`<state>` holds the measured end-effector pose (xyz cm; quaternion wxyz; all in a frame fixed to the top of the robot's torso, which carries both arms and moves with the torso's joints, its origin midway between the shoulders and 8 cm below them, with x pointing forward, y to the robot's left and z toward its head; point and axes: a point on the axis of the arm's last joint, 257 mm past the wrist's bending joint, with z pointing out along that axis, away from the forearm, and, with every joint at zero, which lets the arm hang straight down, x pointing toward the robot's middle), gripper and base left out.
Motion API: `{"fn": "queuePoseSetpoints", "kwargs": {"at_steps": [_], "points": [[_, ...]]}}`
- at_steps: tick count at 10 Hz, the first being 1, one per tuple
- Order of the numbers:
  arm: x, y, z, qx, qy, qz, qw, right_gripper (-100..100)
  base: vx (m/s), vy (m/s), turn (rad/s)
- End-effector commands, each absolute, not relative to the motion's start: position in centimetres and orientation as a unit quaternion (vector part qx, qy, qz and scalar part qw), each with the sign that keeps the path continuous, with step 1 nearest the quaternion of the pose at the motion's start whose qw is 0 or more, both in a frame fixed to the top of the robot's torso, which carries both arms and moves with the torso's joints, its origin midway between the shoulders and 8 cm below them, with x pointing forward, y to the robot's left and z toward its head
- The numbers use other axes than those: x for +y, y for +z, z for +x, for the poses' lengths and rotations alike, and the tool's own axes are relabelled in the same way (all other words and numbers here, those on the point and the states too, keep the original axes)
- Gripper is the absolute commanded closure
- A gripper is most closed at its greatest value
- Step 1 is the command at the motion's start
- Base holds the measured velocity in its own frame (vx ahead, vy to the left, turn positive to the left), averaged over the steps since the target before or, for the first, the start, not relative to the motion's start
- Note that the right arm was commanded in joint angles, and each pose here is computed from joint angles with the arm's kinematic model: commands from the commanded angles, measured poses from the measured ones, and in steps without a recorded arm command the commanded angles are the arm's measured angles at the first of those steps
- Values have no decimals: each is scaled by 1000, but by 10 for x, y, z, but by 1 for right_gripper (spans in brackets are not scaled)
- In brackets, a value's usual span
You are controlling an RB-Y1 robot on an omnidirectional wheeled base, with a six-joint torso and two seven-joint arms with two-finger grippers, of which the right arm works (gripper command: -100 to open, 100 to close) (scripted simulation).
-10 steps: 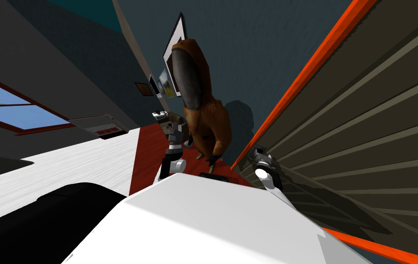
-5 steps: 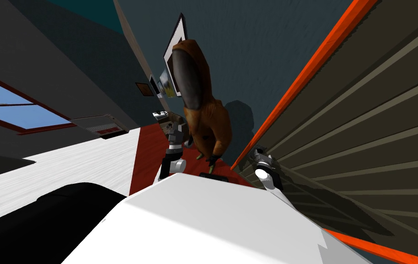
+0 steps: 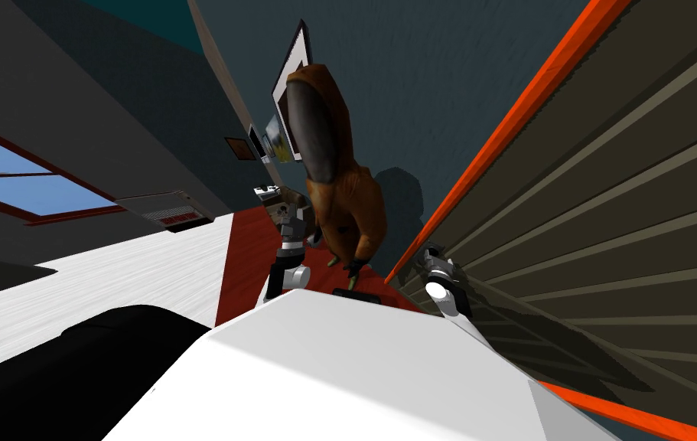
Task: Pull the door open
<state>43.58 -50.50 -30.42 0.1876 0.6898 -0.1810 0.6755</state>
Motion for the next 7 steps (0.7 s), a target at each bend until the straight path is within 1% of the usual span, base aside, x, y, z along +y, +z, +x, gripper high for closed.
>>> {"fn": "queuePoseSetpoints", "kwargs": {"at_steps": [1, 2, 3, 4, 7], "points": [[-512, -296, 437, -183, 680, 683, 193, -100, 2, -9, 27], [-505, -305, 436, -181, 675, 690, 187, -100, -8, 6, 7], [-505, -305, 436, -181, 675, 690, 187, 100, -8, 15, 33], [-505, -305, 436, -181, 675, 690, 187, 100, 0, 20, 40], [-505, -305, 436, -181, 675, 690, 187, 100, 2, 3, -10]]}}
